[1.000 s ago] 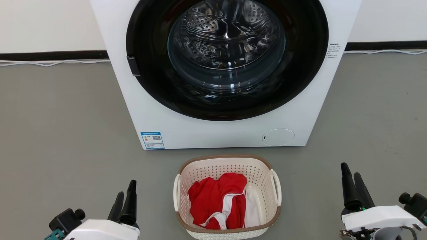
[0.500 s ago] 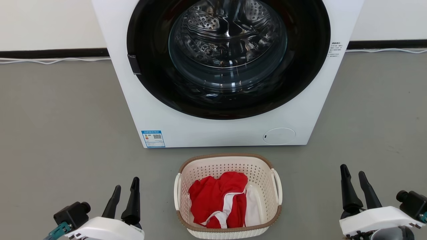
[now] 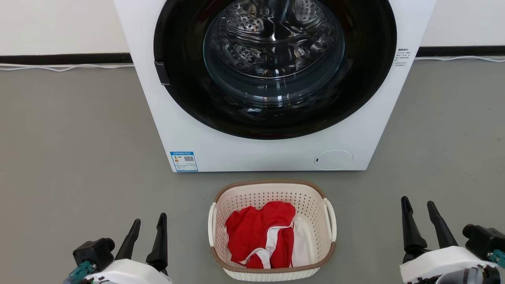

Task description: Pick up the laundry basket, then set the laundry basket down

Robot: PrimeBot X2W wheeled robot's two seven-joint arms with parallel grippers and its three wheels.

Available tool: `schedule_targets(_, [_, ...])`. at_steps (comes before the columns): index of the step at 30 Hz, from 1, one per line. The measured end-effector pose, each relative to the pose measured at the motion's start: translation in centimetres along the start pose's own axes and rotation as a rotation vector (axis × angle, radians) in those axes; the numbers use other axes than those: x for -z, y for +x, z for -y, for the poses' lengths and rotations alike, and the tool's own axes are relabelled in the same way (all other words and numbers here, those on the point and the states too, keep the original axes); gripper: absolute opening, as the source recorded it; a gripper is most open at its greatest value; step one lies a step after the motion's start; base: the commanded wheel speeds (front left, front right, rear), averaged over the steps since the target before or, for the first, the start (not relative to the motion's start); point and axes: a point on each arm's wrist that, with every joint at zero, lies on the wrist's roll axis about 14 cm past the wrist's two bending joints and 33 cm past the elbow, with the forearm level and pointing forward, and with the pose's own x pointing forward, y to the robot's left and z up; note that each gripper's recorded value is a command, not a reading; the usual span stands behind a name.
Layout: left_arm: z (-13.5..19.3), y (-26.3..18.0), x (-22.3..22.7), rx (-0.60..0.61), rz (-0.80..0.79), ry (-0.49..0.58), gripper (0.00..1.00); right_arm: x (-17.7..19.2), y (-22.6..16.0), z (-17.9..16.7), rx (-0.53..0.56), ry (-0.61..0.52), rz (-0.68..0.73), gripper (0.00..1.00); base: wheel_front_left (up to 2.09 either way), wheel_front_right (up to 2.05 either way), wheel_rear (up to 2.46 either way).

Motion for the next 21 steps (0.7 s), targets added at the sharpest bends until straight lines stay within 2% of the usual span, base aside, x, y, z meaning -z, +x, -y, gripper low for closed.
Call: schedule_targets(21, [0.05,-0.37,0.42,0.025,0.008,0.236,1.00,-0.02,-0.37,0.82,0.001,-0.240,0.012,1.00,0.00,0.00,0.00])
